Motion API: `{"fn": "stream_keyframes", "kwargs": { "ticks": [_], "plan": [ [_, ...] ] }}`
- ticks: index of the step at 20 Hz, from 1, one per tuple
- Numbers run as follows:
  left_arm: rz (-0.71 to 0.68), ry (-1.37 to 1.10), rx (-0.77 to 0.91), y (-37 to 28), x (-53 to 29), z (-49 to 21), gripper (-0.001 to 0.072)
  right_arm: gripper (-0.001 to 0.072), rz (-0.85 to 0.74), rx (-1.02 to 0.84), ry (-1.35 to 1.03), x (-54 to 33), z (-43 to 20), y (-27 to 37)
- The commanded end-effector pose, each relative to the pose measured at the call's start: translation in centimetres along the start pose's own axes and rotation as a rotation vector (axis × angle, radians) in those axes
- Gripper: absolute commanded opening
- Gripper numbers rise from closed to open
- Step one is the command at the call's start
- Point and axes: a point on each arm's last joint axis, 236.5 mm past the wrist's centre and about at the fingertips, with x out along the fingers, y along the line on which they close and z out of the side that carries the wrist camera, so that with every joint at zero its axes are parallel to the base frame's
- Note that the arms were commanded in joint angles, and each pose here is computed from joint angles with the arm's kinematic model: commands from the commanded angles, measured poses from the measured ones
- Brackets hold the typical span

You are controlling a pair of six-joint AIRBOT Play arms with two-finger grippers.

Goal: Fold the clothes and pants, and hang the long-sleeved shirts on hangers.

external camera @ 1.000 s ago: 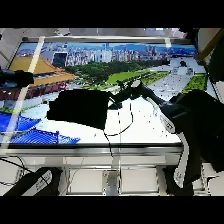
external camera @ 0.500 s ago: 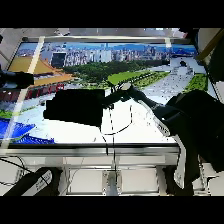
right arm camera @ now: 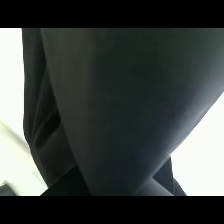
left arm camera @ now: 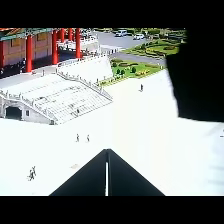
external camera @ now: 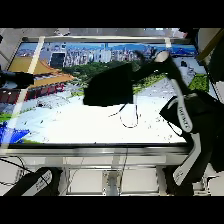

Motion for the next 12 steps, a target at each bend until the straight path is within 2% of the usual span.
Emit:
{"fn": "stream_keyframes", "kwargs": {
  "ticks": [1,4,8,12],
  "plan": [
    [0.001,-0.005,0.000,0.0,0.0,0.1,0.0006,0.0014,-0.186,0.114,-0.100,-12.9,-1.0,-8.3],
    [0.001,-0.005,0.000,0.0,0.0,0.1,0.0006,0.0015,-0.263,0.253,-0.191,-23.6,-5.3,-13.9],
    [0.001,-0.004,-0.026,0.0,0.0,0.1,0.0006,0.0014,-0.379,0.429,-0.406,-36.2,-12.7,-17.5],
    [0.001,-0.004,-0.038,0.0,0.0,0.1,0.0006,0.0013,-0.533,0.642,-0.561,-43.4,-20.8,-20.1]
  ]
}}
